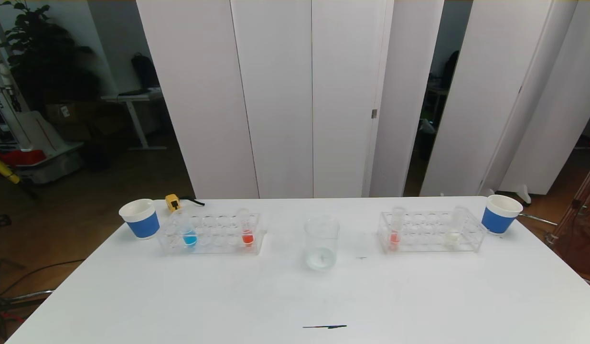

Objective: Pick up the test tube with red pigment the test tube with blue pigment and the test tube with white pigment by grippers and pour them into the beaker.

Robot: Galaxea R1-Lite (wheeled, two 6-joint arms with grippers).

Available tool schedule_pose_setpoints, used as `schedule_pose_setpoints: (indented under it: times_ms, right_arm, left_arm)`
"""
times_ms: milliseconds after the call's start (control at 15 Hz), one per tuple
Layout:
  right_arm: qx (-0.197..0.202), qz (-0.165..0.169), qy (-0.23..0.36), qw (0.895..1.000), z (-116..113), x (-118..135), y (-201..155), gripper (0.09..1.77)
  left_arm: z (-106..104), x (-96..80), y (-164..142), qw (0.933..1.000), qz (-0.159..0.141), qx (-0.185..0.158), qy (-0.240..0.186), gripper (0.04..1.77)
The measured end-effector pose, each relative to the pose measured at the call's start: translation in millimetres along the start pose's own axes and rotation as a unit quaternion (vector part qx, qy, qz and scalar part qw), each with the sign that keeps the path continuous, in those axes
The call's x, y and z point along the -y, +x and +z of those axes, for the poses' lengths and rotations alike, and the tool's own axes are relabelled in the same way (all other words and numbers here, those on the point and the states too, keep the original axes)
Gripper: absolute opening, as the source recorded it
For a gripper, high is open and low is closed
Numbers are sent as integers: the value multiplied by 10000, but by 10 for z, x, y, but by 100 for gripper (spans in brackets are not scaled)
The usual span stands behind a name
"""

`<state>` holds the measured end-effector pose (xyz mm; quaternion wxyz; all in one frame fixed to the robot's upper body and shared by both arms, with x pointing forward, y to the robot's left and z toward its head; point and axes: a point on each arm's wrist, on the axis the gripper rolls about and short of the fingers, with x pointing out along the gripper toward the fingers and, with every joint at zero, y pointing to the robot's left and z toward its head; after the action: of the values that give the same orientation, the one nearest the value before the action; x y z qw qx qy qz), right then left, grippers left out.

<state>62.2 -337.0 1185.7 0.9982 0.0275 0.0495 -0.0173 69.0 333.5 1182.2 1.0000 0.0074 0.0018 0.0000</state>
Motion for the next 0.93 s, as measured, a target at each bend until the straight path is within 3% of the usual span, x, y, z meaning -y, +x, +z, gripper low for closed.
schedule_pose_setpoints:
  times_ms: [933]
  right_arm:
    - [-17,-2,-14,10000,-1,0,-2,175]
  left_arm:
    - [1,0,-1,10000,0,4,2,173]
